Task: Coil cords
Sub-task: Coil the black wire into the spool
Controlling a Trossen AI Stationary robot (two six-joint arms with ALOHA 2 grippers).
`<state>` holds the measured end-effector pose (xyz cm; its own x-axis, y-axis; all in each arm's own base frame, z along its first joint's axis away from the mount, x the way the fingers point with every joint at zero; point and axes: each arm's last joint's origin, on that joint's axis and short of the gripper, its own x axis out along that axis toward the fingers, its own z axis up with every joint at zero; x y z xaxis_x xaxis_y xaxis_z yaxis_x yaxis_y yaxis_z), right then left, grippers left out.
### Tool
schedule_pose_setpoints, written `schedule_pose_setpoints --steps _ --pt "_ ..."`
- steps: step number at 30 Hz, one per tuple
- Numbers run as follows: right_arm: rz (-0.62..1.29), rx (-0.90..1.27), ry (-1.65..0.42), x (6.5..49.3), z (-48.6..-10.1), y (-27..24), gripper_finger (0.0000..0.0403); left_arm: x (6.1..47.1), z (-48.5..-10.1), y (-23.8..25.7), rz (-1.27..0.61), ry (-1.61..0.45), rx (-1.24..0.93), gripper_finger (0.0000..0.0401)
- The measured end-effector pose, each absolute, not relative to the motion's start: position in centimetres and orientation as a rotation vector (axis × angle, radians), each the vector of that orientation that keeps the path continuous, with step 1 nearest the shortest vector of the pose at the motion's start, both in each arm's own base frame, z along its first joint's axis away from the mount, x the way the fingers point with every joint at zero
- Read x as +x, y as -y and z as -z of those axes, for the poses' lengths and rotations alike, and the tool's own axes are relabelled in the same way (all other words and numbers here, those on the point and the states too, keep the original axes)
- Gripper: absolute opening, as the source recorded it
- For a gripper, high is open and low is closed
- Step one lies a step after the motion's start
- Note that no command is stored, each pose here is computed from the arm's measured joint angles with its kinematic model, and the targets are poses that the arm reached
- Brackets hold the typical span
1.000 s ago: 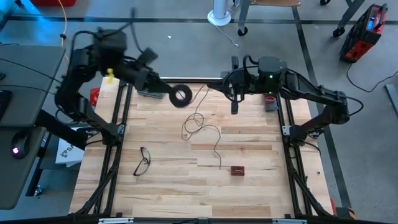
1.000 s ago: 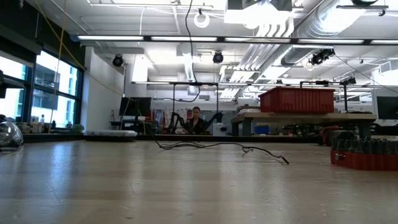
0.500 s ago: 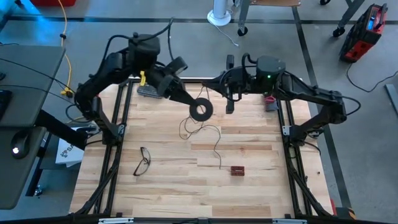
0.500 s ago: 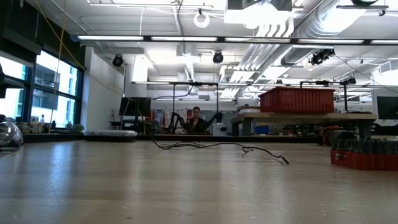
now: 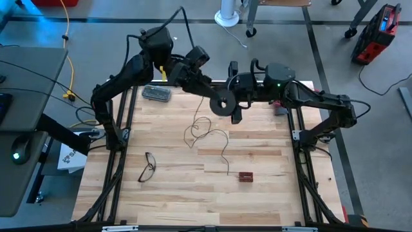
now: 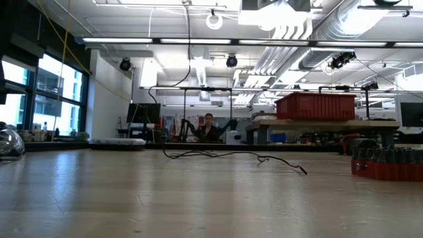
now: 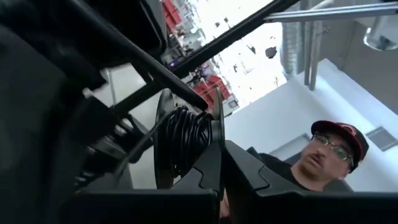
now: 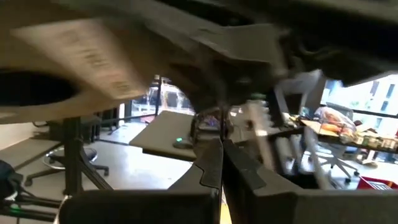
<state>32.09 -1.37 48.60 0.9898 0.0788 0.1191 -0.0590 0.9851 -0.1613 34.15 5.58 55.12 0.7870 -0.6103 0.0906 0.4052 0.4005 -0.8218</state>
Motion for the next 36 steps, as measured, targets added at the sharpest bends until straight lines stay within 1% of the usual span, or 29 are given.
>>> schedule_pose_setpoints --steps 6,14,19,26,31,36 --pt "-0.095 -0.136 0.147 32.1 -48.8 0.6 0.0 33.8 -55.4 -6.6 0.638 -0.203 -0.941 0.0" --pt "-0.103 -0.102 0.205 32.2 -49.2 0.5 0.0 34.1 -56.3 -6.7 0.71 -0.104 -0.871 0.0" --pt "-0.149 -0.077 0.226 32.2 -49.4 0.2 0.0 33.4 -56.9 -7.4 0.7 -0.023 -0.751 0.0" --pt "-0.154 -0.052 0.216 32.2 -49.4 0.0 0.0 30.9 -58.4 -8.2 0.611 0.113 -0.549 0.0" --pt "-0.149 -0.046 0.221 32.2 -49.4 0.1 0.0 28.8 -59.0 -8.6 0.538 0.113 -0.498 0.0" --pt "-0.143 -0.049 0.22 32.2 -49.4 0.2 0.0 26.8 -59.1 -8.5 0.413 0.095 -0.436 0.0"
